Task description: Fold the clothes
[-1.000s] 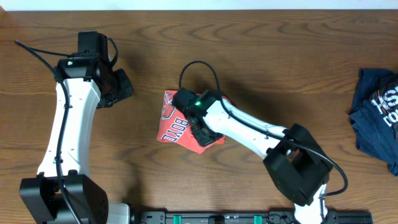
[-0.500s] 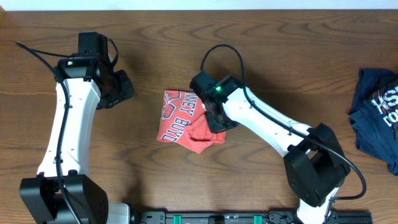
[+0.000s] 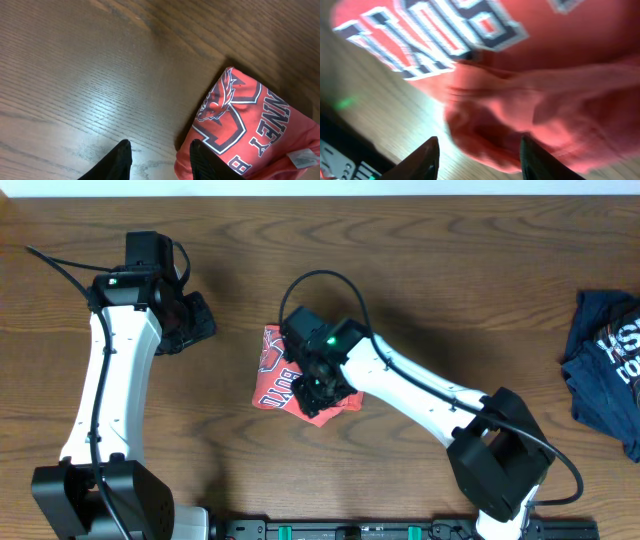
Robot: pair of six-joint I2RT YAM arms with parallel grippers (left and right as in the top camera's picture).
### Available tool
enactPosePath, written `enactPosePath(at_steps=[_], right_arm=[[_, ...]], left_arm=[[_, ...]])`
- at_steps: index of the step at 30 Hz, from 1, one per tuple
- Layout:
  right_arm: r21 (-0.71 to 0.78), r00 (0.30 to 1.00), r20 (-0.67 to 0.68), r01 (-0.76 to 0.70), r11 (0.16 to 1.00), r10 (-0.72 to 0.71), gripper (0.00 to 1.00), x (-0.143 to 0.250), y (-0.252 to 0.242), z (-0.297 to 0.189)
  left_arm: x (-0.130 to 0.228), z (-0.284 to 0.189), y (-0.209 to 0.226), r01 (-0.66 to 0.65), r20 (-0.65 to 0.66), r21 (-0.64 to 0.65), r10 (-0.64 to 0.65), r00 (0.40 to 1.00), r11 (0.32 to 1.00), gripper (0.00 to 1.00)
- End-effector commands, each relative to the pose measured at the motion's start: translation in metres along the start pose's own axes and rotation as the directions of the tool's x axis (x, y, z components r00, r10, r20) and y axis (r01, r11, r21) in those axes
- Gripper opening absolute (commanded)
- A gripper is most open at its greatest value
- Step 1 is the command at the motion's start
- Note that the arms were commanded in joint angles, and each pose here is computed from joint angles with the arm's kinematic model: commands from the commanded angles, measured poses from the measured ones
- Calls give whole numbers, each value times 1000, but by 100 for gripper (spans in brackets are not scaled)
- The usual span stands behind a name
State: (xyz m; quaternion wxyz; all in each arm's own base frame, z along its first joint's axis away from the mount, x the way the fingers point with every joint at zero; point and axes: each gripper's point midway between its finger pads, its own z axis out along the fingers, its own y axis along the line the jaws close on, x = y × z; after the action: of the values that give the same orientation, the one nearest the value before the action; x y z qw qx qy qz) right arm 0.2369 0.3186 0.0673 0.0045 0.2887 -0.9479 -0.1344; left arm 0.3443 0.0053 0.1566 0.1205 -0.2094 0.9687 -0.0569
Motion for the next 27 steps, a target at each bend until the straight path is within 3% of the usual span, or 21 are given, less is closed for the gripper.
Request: enactPosePath(at_steps=[1, 5, 7, 10, 11, 16, 22, 27], right_arm=[[-9, 997, 30, 71, 997, -70, 52, -1, 16, -4], [35, 995, 31, 93, 995, -94, 56, -1, 16, 4], [42, 994, 22, 104, 994, -105, 50, 0, 16, 7], [69, 995, 6, 98, 993, -98, 4, 1, 10, 13], [82, 996, -3, 92, 992, -92, 1, 2, 7, 16], [242, 1000, -21, -4, 970, 9, 1, 8, -28, 16], [532, 961, 55, -257, 807, 270, 1, 26, -102, -14], [579, 915, 101, -374, 725, 391, 1, 33, -141, -30]], left_arm=[[3, 4, 3, 0, -16, -6, 0, 1000, 1000, 40], [3, 4, 3, 0, -16, -6, 0, 1000, 1000, 41], [3, 4, 3, 0, -17, -6, 0, 1000, 1000, 41], [3, 4, 3, 0, -17, -6, 0, 1000, 1000, 40], [3, 4, 3, 0, -17, -6, 0, 1000, 1000, 41], [3, 4, 3, 0, -17, -6, -1, 1000, 1000, 41], [3, 4, 3, 0, -17, -6, 0, 1000, 1000, 41], [3, 4, 3, 0, -17, -6, 0, 1000, 1000, 41]])
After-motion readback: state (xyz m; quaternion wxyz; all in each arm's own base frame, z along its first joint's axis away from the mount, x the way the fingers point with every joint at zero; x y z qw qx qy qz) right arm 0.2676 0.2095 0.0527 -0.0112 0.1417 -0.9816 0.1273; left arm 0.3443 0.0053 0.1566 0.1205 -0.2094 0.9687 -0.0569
